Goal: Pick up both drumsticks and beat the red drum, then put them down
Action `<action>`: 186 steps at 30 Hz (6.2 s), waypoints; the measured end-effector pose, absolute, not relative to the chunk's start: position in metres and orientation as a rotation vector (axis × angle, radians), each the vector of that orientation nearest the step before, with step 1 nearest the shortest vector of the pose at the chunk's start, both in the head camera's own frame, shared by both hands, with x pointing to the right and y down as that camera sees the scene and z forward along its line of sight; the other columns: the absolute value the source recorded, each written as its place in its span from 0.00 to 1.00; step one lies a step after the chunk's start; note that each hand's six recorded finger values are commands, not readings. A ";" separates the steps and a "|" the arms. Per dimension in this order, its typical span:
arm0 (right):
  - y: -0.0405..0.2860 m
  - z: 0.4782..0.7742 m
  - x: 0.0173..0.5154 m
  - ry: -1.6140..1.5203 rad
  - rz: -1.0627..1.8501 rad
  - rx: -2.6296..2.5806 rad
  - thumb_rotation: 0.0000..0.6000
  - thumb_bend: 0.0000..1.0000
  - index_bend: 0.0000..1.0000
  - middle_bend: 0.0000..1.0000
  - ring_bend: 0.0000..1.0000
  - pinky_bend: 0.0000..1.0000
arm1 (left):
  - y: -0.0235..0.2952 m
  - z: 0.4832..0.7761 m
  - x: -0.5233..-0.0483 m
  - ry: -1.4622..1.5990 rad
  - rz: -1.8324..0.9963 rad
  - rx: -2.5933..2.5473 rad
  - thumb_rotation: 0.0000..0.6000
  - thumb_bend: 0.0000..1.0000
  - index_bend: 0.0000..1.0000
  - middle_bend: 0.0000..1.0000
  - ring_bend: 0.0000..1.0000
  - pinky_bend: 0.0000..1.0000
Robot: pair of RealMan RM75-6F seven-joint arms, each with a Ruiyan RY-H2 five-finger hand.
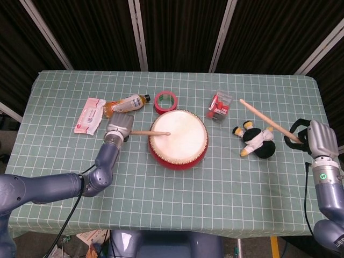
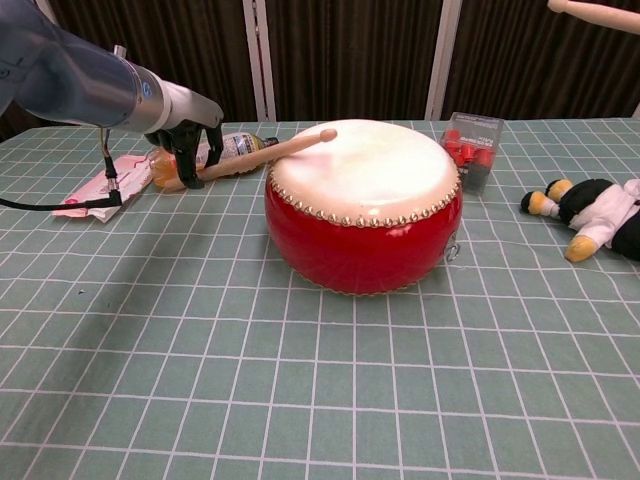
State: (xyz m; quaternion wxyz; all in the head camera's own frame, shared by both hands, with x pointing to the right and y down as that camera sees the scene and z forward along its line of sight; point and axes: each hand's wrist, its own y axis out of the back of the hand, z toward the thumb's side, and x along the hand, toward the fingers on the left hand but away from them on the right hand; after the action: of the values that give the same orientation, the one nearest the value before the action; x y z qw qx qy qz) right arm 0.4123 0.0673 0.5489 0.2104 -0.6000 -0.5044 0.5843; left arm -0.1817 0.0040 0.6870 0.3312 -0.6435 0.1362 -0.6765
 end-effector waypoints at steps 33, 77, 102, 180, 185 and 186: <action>0.058 0.571 0.297 -1.054 1.422 -1.809 1.00 0.54 0.97 1.00 1.00 1.00 | -0.085 0.535 -0.268 1.105 -1.295 -1.724 1.00 0.56 0.76 1.00 1.00 1.00; 0.067 0.549 0.385 -1.188 1.562 -1.486 1.00 0.54 0.97 1.00 1.00 1.00 | -0.060 0.567 -0.168 0.936 -1.256 -1.800 1.00 0.56 0.76 1.00 1.00 1.00; 0.066 0.558 0.400 -1.202 1.604 -1.520 1.00 0.54 0.97 1.00 1.00 1.00 | -0.003 0.669 -0.157 0.273 -1.823 -1.705 1.00 0.56 0.77 1.00 1.00 1.00; 0.212 0.644 0.410 -0.335 1.733 -1.679 1.00 0.41 0.36 0.65 0.72 0.61 | 0.145 0.681 -0.232 0.327 -1.669 -1.826 1.00 0.19 0.36 0.96 0.99 1.00; 0.216 0.646 0.412 -0.292 1.783 -1.659 1.00 0.37 0.22 0.55 0.62 0.52 | 0.145 0.680 -0.235 0.317 -1.676 -1.803 1.00 0.04 0.25 0.89 0.94 1.00; 0.216 0.646 0.412 -0.289 1.786 -1.656 1.00 0.36 0.20 0.54 0.61 0.51 | 0.145 0.680 -0.235 0.315 -1.678 -1.799 1.00 0.02 0.24 0.87 0.92 1.00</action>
State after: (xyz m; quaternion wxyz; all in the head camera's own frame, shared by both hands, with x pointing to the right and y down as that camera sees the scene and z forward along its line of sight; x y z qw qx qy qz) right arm 0.4115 0.2157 0.6459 0.3375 -0.6357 -0.1109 0.6853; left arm -0.2355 0.1455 0.6796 0.3247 -0.6861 0.1203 -0.6398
